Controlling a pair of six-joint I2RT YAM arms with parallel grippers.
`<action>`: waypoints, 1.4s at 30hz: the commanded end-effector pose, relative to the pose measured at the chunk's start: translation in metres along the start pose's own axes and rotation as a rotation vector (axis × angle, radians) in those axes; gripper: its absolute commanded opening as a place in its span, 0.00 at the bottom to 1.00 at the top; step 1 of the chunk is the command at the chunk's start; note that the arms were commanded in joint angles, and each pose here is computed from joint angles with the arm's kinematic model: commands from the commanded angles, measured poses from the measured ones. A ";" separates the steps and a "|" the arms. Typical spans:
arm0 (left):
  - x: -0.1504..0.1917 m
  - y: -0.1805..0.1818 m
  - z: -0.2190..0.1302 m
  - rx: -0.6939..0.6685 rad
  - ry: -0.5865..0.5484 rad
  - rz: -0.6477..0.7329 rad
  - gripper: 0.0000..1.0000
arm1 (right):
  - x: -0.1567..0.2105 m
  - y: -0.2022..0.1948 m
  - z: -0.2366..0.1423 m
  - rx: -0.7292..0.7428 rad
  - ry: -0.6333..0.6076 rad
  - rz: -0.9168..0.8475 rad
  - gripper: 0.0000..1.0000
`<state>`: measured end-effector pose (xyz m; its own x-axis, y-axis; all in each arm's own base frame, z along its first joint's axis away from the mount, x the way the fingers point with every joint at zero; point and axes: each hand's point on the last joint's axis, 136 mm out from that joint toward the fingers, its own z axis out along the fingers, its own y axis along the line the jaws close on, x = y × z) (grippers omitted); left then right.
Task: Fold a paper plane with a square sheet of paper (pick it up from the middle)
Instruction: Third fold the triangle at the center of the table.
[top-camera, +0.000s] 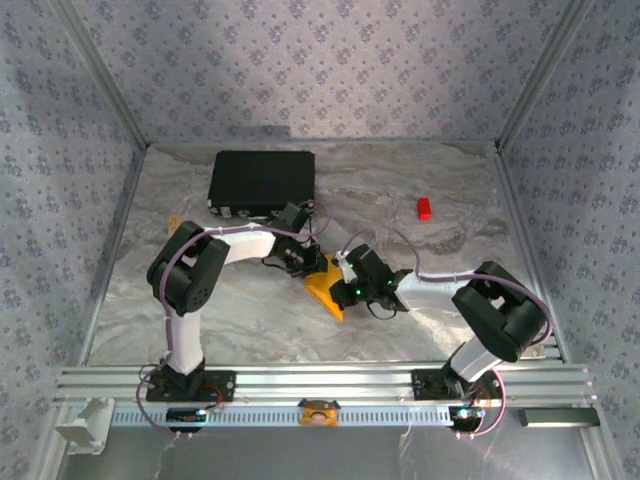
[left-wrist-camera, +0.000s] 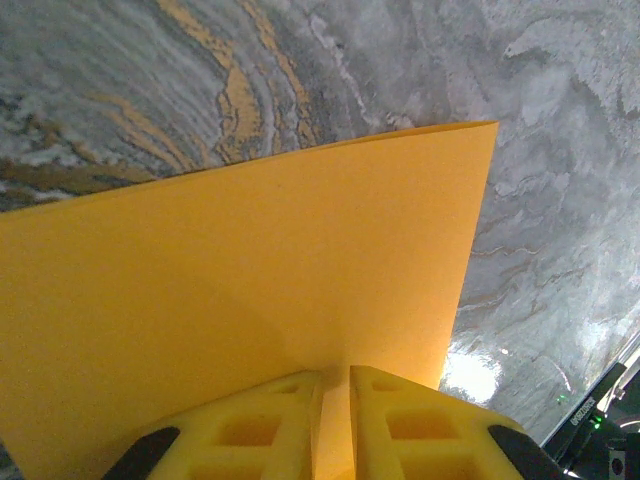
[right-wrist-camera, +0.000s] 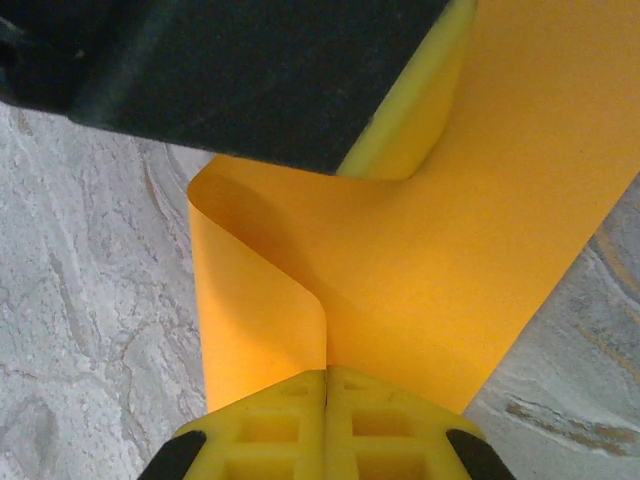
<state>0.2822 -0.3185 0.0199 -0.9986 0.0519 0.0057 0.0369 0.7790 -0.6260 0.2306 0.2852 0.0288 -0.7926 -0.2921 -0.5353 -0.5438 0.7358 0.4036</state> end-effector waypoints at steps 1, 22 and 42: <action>0.016 0.022 0.008 -0.078 0.034 -0.033 0.17 | -0.004 0.003 0.001 -0.018 0.007 -0.011 0.00; 0.016 0.020 0.009 -0.074 0.035 -0.032 0.17 | 0.001 -0.006 0.005 0.018 0.026 0.008 0.00; 0.017 0.020 0.010 -0.077 0.036 -0.033 0.17 | 0.001 -0.002 0.000 -0.013 0.032 0.005 0.00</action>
<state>0.2818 -0.3204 0.0203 -0.9984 0.0559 0.0008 0.0430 0.7770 -0.6280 0.2292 0.2835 0.0239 -0.8087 -0.2986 -0.5068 -0.5332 0.7359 0.4172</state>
